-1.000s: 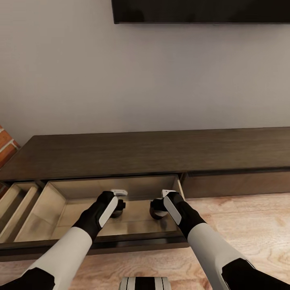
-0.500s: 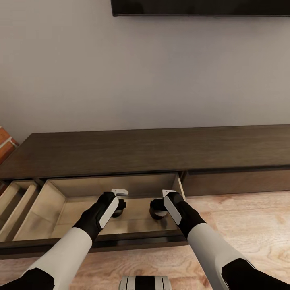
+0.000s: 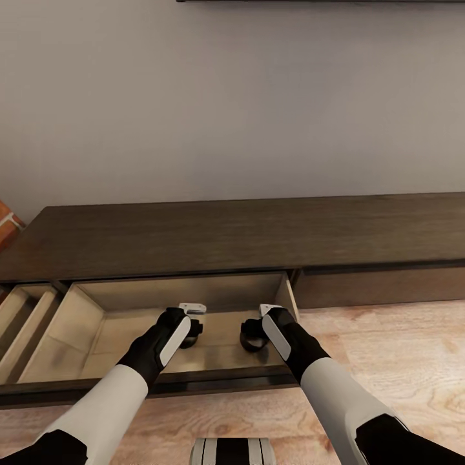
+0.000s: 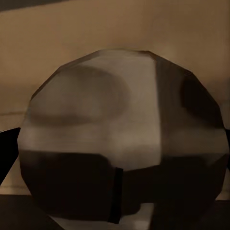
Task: Place each of the two pumpkins and all three candles from the living room inside a cabinet in the living room (use any cabinet), then make sure every cabinet is closed, and position the cauldron so it is next to a table in the living room.
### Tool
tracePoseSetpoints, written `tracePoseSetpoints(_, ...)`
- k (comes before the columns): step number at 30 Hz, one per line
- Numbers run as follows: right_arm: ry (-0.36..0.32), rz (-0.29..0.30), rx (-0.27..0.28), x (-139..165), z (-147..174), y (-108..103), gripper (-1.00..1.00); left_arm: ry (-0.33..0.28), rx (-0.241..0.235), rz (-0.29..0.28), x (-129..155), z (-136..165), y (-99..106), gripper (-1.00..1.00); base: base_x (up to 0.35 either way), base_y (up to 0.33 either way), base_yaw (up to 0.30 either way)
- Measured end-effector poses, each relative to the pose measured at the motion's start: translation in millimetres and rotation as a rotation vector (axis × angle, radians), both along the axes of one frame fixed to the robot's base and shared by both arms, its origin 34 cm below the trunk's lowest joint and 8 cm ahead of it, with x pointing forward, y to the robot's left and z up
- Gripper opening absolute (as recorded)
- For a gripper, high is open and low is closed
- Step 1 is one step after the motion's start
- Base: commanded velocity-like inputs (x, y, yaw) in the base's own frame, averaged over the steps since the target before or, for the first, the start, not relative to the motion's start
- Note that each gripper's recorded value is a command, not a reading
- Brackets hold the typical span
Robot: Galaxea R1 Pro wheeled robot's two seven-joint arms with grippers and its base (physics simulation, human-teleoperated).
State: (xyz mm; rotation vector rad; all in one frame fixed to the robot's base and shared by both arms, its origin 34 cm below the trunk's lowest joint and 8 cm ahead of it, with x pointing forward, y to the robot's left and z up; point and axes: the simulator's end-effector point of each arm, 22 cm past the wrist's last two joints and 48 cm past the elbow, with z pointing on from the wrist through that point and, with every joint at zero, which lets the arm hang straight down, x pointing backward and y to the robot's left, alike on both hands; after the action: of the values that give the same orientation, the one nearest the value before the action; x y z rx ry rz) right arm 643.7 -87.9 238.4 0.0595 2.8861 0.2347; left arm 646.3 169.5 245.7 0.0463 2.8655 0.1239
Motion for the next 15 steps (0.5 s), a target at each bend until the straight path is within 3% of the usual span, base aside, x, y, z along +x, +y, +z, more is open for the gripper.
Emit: tracePoseSetpoints(15,0.029,-0.001,0.001,-7.7,-16.7,0.1,-1.00,0.029,0.001,-0.005,-7.8,-16.9,-1.1,-1.00,0.000,0.000,0.000)
